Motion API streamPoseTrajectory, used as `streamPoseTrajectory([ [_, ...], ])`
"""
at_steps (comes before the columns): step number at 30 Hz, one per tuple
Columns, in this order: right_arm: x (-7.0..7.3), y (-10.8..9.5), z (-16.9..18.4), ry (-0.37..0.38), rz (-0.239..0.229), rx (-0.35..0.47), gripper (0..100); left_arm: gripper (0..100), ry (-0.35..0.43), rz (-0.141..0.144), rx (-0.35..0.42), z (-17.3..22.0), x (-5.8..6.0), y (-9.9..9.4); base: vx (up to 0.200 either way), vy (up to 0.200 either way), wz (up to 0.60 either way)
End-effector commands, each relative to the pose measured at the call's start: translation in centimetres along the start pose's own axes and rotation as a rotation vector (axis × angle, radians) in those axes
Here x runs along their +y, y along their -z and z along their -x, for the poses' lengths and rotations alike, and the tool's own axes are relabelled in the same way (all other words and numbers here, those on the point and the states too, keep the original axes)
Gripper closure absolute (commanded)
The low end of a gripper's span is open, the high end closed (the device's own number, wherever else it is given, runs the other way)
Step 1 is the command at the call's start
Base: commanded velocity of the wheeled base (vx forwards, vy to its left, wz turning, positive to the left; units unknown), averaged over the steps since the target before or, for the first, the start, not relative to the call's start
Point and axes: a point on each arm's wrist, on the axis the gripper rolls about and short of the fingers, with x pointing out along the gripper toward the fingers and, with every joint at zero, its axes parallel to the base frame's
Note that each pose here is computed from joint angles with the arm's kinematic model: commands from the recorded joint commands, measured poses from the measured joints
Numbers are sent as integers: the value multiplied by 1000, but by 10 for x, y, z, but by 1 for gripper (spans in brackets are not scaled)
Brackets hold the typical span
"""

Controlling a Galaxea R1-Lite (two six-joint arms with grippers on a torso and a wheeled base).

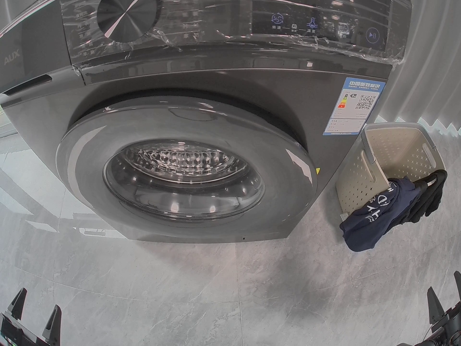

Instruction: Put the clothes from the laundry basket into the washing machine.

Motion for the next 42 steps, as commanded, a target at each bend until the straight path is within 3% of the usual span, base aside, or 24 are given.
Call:
streamPoseTrajectory([
  [1,0,5,0,0,1,1,0,0,0,0,4,0,0,5,0,0,0],
  [9,0,5,0,0,1,1,0,0,0,0,4,0,0,5,0,0,0],
  [16,0,5,0,0,-1,1,0,0,0,0,4,0,0,5,0,0,514],
  [22,0,5,0,0,1,1,0,0,0,0,4,0,0,5,0,200,0],
  [37,0,5,0,0,1,1,0,0,0,2,4,0,0,5,0,0,0],
  [42,0,5,0,0,-1,1,0,0,0,2,4,0,0,5,0,200,0],
])
